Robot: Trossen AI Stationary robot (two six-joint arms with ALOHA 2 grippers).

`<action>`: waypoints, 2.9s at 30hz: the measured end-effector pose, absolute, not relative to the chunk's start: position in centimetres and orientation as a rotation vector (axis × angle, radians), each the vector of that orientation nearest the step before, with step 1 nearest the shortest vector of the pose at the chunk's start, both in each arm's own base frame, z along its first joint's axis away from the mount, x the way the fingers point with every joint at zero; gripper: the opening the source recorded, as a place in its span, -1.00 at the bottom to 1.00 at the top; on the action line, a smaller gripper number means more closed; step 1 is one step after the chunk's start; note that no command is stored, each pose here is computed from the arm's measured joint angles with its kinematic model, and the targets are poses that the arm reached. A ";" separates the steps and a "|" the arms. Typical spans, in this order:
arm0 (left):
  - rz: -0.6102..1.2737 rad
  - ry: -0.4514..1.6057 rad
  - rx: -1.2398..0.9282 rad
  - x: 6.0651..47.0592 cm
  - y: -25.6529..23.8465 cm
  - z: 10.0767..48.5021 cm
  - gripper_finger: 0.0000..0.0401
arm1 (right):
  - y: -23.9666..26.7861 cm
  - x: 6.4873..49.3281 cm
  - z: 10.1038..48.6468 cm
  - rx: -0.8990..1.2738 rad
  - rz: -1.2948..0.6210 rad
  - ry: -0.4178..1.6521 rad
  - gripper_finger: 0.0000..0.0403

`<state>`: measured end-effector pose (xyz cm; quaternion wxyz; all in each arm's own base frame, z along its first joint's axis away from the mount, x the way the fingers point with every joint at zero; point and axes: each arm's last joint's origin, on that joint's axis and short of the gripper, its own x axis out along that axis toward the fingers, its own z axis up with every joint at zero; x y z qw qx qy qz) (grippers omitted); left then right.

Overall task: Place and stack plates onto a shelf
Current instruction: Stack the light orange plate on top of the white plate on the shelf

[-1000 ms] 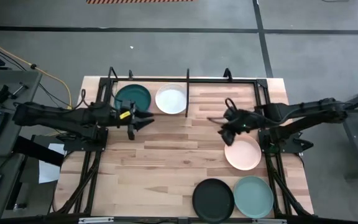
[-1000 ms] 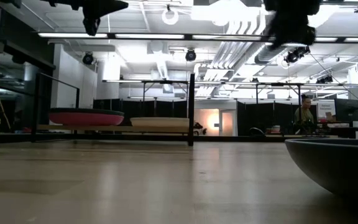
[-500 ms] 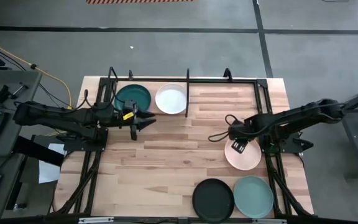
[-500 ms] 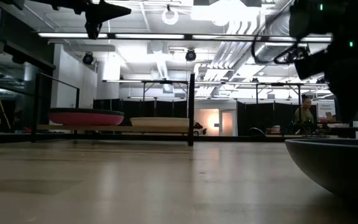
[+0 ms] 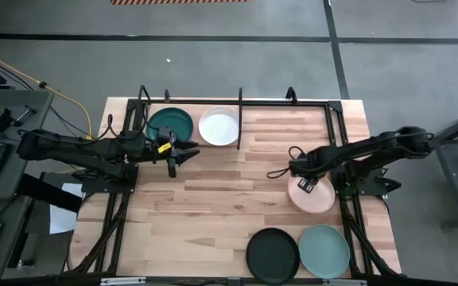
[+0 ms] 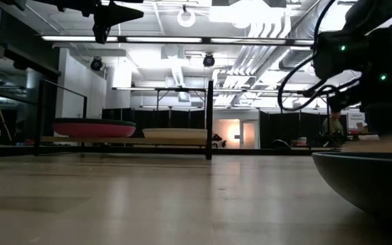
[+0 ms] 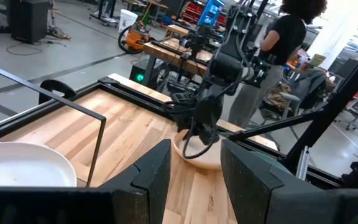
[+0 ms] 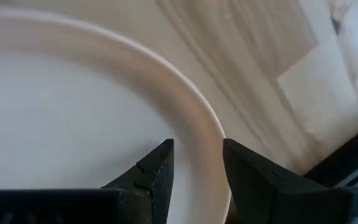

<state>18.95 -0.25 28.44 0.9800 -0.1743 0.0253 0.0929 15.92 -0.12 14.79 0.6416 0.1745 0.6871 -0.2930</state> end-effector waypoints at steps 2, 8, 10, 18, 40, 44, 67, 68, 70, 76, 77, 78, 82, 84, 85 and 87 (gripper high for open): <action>0.187 0.051 -0.351 19.0 -0.2 28.4 -0.35 | -0.4 16.1 14.4 0.397 -0.687 1.589 -0.33; 0.188 0.050 -0.351 19.0 -0.2 28.4 -0.35 | -0.8 16.5 13.3 0.393 -0.729 1.647 -0.33; 0.190 0.050 -0.351 19.0 -0.2 28.4 -0.35 | -0.8 16.7 13.1 0.387 -0.738 1.655 -0.33; 0.203 0.042 -0.351 18.9 -0.2 28.5 -0.35 | -0.8 17.3 14.2 0.435 -0.795 1.656 -0.33; 0.238 0.033 -0.349 18.9 -0.1 28.5 -0.35 | -0.2 19.2 14.7 0.491 -0.713 1.511 -0.97; 0.232 -0.018 -0.358 18.0 0.0 29.4 -0.35 | -0.1 21.5 16.9 0.507 -0.626 1.411 -0.99; 0.299 -0.508 -0.425 11.5 1.4 34.7 -0.35 | -4.0 41.5 31.0 0.426 -0.427 0.715 -1.00; 0.289 -0.521 -0.426 11.4 1.4 34.8 -0.35 | -4.8 41.8 31.7 0.420 -0.441 0.696 -1.00; 0.280 -0.542 -0.428 11.2 1.4 35.0 -0.35 | -6.3 41.9 33.3 0.398 -0.465 0.669 -1.00; 0.279 -0.546 -0.428 11.1 1.3 35.1 -0.35 | -9.5 38.4 37.7 0.316 -0.597 0.737 -1.00; 0.279 -0.545 -0.428 11.1 1.3 35.1 -0.35 | -9.8 37.3 38.5 0.305 -0.634 0.744 -1.00; 0.279 -0.546 -0.428 11.1 1.3 35.1 -0.35 | -10.1 36.2 39.2 0.298 -0.667 0.750 -1.00; 0.279 -0.543 -0.427 11.1 1.3 35.1 -0.35 | -10.6 31.3 41.1 0.315 -0.786 0.746 -1.00; 0.279 -0.543 -0.425 11.1 1.3 35.1 -0.35 | -10.5 28.6 42.0 0.342 -0.841 0.693 -1.00; 0.282 -0.542 -0.417 11.1 1.3 35.1 -0.35 | -10.3 27.0 42.5 0.361 -0.870 0.660 -1.00; 0.288 -0.536 -0.394 11.2 1.3 35.0 -0.35 | -9.8 24.1 42.6 0.408 -0.924 0.614 -1.00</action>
